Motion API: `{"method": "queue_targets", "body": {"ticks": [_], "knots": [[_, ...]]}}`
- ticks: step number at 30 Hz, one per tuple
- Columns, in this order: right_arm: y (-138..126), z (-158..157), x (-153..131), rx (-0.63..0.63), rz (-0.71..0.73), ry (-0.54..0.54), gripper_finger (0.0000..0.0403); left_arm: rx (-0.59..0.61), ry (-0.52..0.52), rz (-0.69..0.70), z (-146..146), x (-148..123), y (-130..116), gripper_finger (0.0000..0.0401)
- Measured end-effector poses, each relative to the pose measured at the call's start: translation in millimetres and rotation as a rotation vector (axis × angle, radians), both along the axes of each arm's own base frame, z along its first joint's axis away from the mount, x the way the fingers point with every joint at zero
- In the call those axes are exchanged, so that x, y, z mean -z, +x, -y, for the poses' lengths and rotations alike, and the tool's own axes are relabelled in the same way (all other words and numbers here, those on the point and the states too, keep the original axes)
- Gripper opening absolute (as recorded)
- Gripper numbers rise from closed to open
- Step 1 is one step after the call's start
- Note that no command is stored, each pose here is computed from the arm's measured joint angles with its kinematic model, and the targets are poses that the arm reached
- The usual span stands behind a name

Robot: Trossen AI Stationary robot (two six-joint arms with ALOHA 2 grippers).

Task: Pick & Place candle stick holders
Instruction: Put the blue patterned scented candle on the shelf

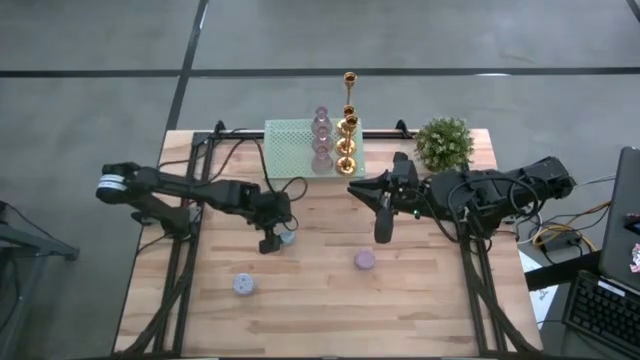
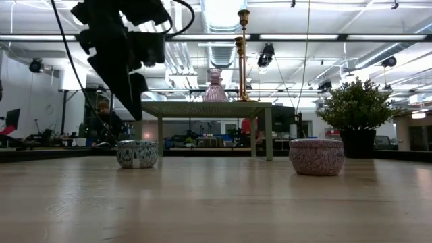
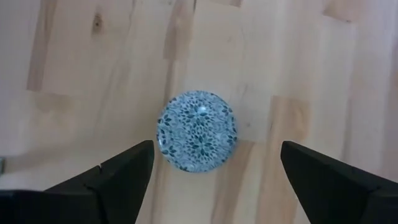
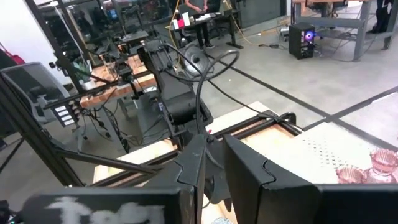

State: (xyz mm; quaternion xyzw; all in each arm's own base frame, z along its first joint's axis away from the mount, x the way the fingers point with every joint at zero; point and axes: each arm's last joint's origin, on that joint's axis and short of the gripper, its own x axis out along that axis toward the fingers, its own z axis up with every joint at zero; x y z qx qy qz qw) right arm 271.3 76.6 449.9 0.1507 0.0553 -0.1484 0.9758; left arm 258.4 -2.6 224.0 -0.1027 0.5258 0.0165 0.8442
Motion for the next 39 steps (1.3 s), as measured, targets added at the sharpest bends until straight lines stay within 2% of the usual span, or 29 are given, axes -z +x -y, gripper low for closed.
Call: {"method": "queue_targets", "body": {"ticks": [8,19,29,39], "knots": [[0.3,-0.1,0.3,0.000,0.002,-0.001,0.0052,0.000,0.024,-0.022,-0.8,19.1,15.6,0.0353],[0.2,-0.1,0.4,0.000,0.001,-0.001,0.0052,0.005,0.026,-0.127,-1.0,50.8,26.0,0.0353],[0.2,0.0,0.5,0.000,-0.001,-0.005,0.0052,-0.003,0.024,-0.116,-1.0,57.4,30.1,0.0351],[0.3,0.4,0.8,0.008,-0.003,-0.012,0.0052,-0.024,0.020,-0.119,-1.2,57.5,29.8,0.0297]]}}
